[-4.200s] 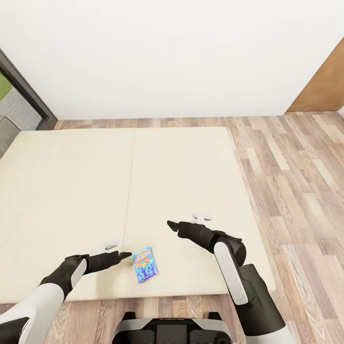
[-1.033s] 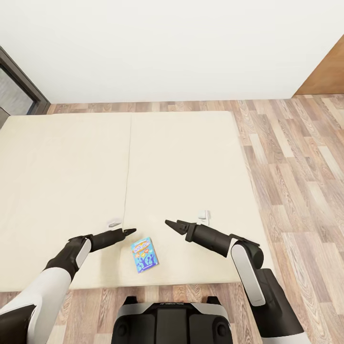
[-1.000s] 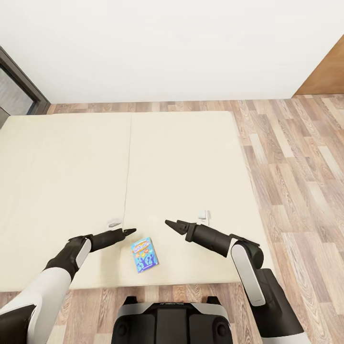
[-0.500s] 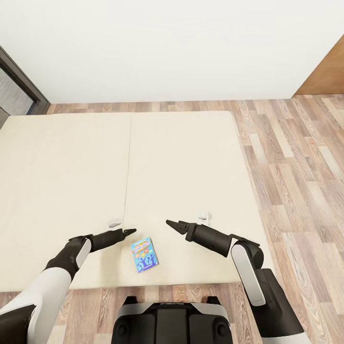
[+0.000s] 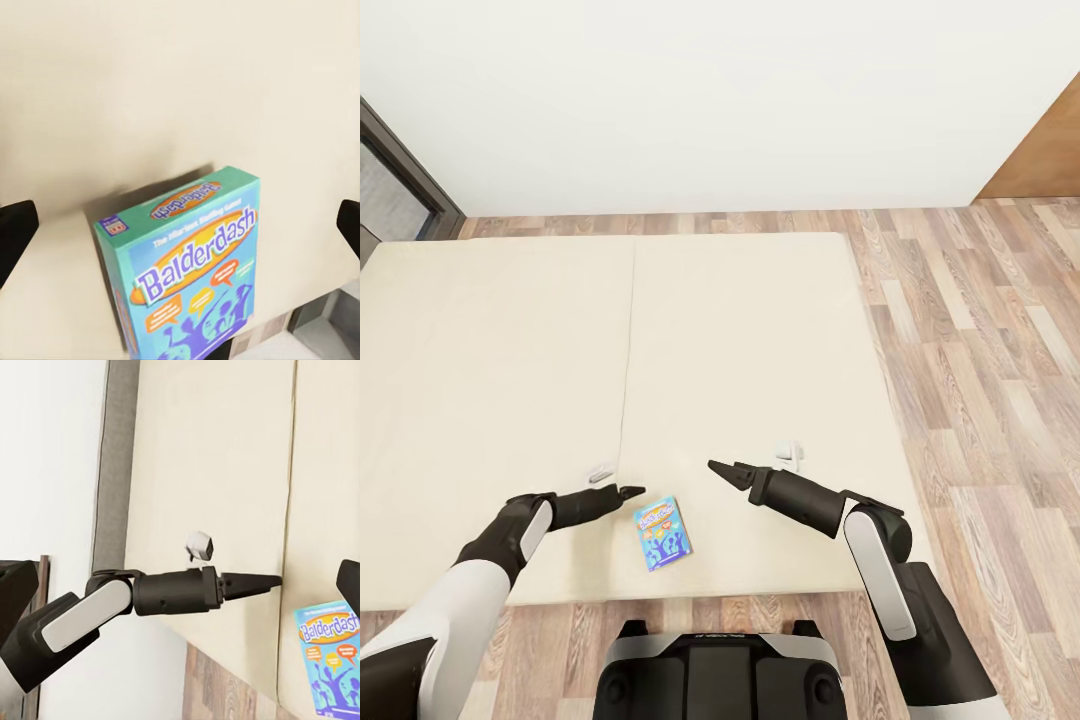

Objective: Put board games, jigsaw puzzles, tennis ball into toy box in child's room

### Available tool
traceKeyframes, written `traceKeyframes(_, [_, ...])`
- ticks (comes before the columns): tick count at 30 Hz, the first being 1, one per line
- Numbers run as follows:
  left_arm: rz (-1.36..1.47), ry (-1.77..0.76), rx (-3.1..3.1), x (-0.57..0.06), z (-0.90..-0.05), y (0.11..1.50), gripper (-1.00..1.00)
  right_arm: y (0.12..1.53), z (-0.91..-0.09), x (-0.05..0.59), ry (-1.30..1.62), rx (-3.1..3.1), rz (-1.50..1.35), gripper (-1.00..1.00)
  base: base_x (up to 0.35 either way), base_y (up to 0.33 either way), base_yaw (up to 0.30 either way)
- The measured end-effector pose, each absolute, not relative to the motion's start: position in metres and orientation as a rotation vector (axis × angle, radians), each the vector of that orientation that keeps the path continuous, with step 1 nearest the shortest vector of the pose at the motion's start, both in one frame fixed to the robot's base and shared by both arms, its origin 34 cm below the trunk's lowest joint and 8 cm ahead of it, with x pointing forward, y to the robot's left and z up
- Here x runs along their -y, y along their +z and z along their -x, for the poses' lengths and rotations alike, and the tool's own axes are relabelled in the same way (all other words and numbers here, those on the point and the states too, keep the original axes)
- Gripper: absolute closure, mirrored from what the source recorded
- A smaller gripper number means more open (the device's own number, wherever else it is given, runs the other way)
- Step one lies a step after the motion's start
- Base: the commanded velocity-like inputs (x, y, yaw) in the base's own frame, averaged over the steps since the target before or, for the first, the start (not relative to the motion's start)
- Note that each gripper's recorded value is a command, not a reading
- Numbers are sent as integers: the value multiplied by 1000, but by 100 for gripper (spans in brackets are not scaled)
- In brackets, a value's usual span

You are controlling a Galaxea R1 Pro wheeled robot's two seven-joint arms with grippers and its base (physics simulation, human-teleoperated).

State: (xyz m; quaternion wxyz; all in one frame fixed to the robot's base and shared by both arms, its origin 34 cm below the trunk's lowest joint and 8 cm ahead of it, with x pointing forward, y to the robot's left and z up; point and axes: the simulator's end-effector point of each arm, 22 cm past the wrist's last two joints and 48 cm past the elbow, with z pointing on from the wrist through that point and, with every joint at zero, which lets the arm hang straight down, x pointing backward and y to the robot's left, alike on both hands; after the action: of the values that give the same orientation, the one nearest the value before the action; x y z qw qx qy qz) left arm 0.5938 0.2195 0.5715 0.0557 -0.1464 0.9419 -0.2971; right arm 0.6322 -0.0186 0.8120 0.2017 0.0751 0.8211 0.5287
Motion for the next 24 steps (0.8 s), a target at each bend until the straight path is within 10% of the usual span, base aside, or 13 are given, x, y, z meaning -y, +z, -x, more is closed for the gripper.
traceKeyframes(24, [443,-879,-2875,-224,-586,567,-100,811,-632,18,1479,-2294,-211,-100,0,0,0])
